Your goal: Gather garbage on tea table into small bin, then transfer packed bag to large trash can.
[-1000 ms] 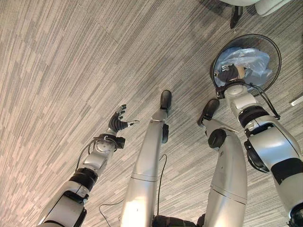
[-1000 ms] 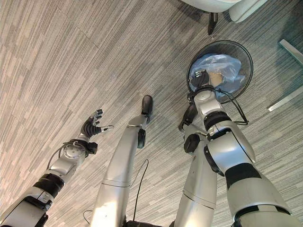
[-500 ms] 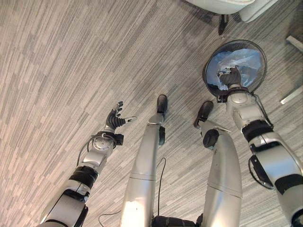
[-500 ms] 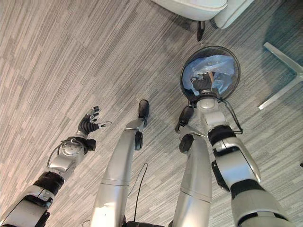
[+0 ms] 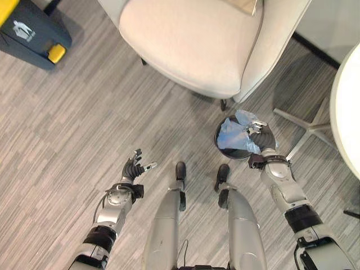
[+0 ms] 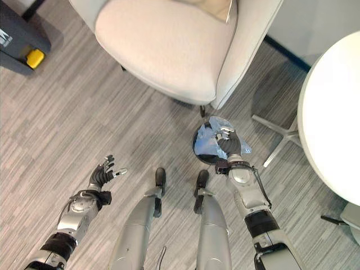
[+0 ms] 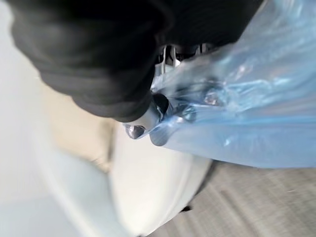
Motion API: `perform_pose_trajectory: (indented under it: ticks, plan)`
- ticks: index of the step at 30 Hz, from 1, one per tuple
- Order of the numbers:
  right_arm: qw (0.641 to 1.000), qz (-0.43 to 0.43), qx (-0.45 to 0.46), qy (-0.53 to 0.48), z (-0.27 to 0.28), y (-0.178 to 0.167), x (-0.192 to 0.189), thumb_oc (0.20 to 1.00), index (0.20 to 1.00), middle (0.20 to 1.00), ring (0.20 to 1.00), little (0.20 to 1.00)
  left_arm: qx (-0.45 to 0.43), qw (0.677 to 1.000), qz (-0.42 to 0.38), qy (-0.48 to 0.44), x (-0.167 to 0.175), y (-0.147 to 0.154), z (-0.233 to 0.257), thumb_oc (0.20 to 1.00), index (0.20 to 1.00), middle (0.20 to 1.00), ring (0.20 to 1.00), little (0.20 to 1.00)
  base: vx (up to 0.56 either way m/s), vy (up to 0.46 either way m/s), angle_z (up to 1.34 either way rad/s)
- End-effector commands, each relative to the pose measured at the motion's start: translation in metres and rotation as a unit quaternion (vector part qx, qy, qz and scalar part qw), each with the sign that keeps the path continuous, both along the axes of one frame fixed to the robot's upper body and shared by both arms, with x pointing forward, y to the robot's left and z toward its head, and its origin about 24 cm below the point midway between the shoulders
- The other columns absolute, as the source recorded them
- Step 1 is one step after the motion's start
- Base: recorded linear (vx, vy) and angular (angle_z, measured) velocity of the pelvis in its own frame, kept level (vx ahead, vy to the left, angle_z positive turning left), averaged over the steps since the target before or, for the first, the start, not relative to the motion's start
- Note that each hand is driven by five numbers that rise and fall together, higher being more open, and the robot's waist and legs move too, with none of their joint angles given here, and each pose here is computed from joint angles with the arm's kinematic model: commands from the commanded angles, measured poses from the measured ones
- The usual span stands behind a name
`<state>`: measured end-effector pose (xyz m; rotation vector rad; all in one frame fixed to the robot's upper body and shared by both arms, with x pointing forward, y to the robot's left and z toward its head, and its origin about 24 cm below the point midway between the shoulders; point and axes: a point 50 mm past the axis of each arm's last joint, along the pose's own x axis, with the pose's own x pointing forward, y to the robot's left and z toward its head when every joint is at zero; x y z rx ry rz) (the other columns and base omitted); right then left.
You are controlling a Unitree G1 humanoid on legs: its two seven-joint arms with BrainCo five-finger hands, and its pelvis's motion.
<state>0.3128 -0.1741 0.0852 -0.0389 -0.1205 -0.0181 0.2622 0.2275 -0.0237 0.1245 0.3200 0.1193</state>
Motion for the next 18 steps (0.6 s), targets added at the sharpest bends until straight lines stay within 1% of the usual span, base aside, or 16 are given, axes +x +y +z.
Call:
perform_pose_trajectory:
  ticks: [1,4,9,12,13,16,18]
  plan:
    - [0.995,0.049,-0.026,-0.083,0.028,0.005,-0.005,0.2,0.2,0.2,0.2,0.2,0.012,1.0,-0.004,0.009,-0.016,0.011,-0.006,1.0,1.0,1.0,1.0,1.0,0.15,0.032,-0.15]
    - [0.992,0.091,-0.04,-0.078,0.021,0.01,-0.019,0.2,0.2,0.2,0.2,0.2,0.017,0.999,-0.002,0.033,-0.035,0.018,-0.017,1.0,1.0,1.0,1.0,1.0,0.14,0.059,-0.15]
    - [0.987,0.13,-0.041,-0.081,0.021,0.016,-0.03,0.2,0.2,0.2,0.2,0.2,0.021,0.999,0.002,0.043,-0.049,0.022,-0.021,1.0,1.0,1.0,1.0,1.0,0.1,0.089,-0.12]
    - [0.985,0.15,-0.041,-0.078,0.019,0.023,-0.032,0.2,0.2,0.2,0.2,0.2,0.02,0.999,0.004,0.047,-0.056,0.023,-0.023,1.0,1.0,1.0,1.0,1.0,0.03,0.117,-0.18]
    - [0.981,0.17,-0.044,-0.079,0.02,0.031,-0.031,0.2,0.2,0.2,0.2,0.2,0.028,0.999,-0.002,0.045,-0.06,0.026,-0.022,1.0,1.0,1.0,1.0,1.0,-0.01,0.104,-0.34]
    - [0.978,0.186,-0.034,-0.085,0.023,0.039,-0.031,0.2,0.2,0.2,0.2,0.2,0.034,0.999,-0.011,0.029,-0.053,0.026,-0.014,1.0,1.0,1.0,1.0,1.0,-0.21,0.048,-0.45]
    - [0.977,0.184,-0.034,-0.1,0.028,0.038,-0.03,0.2,0.2,0.2,0.2,0.2,0.04,0.999,-0.034,0.006,-0.041,0.02,-0.004,1.0,1.0,1.0,1.0,1.0,-0.28,0.01,0.28]
